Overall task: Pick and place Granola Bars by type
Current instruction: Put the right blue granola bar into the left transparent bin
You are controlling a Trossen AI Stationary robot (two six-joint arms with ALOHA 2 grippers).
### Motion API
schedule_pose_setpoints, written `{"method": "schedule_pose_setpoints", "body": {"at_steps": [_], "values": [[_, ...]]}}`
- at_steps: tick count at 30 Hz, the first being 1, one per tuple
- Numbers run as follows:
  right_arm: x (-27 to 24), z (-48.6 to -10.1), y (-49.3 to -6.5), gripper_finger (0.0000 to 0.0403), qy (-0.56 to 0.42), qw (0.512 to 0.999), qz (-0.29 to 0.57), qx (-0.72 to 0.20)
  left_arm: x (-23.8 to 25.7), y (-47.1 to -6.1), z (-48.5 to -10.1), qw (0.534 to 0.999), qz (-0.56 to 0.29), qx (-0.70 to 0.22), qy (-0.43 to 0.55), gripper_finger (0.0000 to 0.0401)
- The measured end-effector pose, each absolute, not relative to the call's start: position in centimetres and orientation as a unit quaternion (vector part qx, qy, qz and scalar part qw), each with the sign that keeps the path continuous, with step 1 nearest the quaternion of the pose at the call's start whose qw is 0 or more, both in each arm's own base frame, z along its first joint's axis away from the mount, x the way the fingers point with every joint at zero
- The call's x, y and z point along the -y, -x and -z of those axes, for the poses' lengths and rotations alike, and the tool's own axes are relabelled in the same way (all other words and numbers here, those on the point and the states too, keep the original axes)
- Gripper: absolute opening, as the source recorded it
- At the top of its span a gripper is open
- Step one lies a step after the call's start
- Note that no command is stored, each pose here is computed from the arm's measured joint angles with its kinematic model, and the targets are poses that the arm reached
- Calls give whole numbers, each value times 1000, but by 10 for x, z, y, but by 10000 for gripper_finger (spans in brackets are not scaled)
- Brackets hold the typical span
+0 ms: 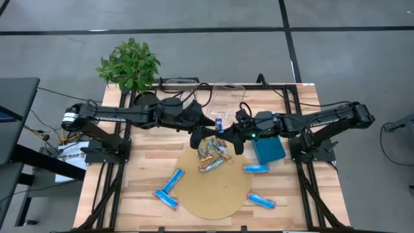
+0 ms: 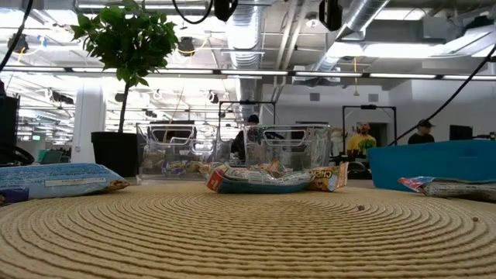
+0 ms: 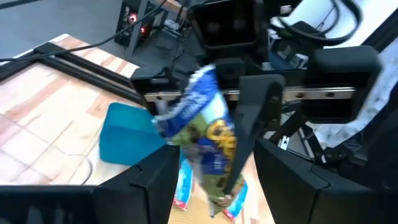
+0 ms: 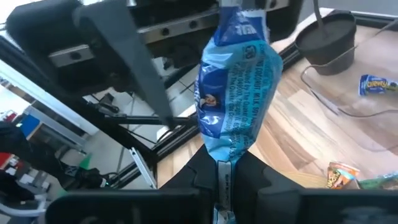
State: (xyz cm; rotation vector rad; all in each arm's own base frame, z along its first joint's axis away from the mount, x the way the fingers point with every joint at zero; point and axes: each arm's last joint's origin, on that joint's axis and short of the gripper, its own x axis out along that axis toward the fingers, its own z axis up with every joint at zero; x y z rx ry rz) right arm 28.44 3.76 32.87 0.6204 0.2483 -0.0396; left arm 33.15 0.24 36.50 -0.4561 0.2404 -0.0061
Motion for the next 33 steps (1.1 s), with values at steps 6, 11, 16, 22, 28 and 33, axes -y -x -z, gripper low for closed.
{"method": "schedule_pose_setpoints", "body": {"at_steps": [6, 11, 16, 22, 28, 33], "values": [[-38, -333, -285, 9, -303, 946, 7, -117, -7, -332, -368, 970, -2, -99, 223, 196], [-38, -333, -285, 12, -303, 946, 8, -116, -10, -332, -369, 970, -5, -97, 224, 170], [-38, -334, -285, 20, -303, 946, 6, -112, -10, -332, -369, 970, -1, -95, 224, 121], [-36, -335, -286, 16, -290, 951, 6, -105, -10, -332, -371, 972, -1, -88, 217, 64], [-27, -335, -287, 50, -280, 955, 21, -100, -12, -332, -371, 976, -13, -82, 199, 33], [-14, -334, -287, 120, -271, 957, 45, -99, -14, -331, -368, 979, -58, -96, 169, 27]]}}
